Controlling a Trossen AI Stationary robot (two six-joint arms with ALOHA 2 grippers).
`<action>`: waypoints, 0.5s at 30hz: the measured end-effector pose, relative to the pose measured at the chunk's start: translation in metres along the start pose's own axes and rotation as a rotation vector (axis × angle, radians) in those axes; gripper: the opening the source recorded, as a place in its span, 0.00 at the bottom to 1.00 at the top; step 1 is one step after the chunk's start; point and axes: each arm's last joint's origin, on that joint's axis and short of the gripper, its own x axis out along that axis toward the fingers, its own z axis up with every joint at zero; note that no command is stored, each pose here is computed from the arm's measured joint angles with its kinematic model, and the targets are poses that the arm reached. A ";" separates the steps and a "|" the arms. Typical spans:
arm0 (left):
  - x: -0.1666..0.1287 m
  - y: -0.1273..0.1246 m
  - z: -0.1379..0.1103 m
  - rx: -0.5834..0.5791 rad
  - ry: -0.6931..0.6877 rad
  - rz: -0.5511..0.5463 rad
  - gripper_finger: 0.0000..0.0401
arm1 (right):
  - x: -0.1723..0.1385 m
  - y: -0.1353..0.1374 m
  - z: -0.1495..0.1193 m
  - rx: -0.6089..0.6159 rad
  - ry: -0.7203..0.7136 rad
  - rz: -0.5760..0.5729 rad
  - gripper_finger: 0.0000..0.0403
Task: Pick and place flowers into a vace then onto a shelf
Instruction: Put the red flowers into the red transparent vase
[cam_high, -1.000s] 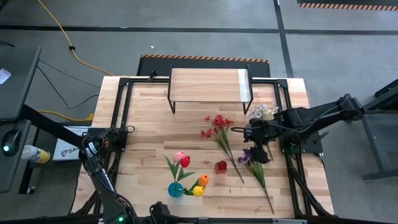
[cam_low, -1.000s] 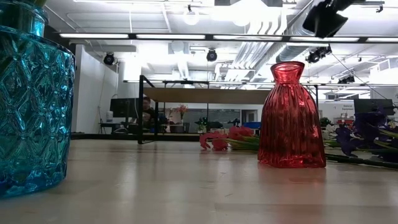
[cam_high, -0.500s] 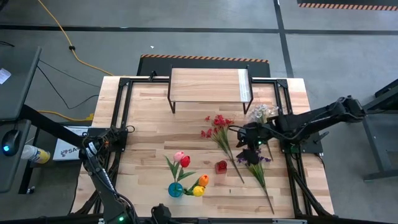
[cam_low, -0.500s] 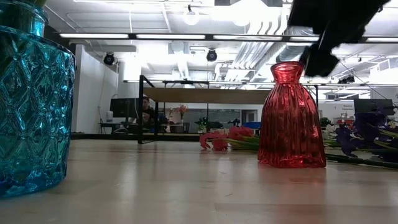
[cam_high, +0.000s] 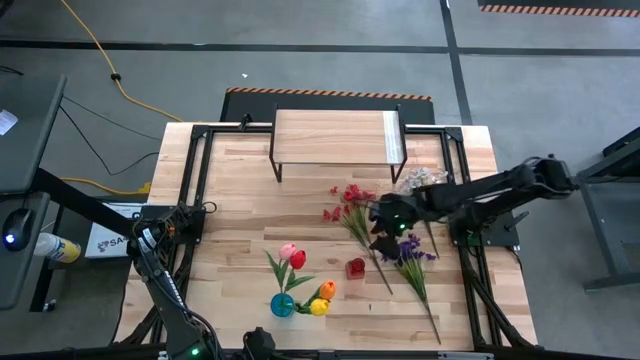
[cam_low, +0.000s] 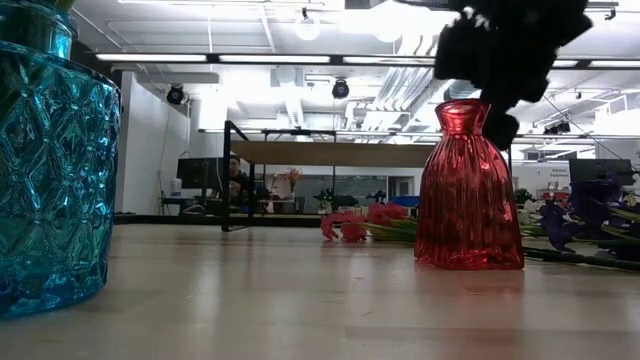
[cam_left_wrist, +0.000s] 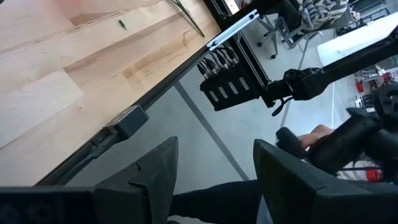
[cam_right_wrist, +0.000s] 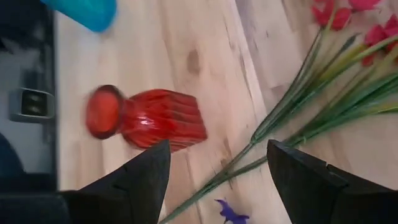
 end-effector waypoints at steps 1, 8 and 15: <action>0.000 0.000 0.000 -0.001 0.000 0.000 0.60 | 0.005 0.000 0.003 -0.009 0.022 -0.023 0.64; 0.000 0.000 -0.001 -0.020 0.021 0.002 0.60 | 0.029 -0.014 0.019 -0.027 0.130 -0.160 0.64; 0.000 0.000 -0.001 -0.020 0.021 0.004 0.60 | 0.045 -0.040 0.014 0.076 0.195 -0.224 0.64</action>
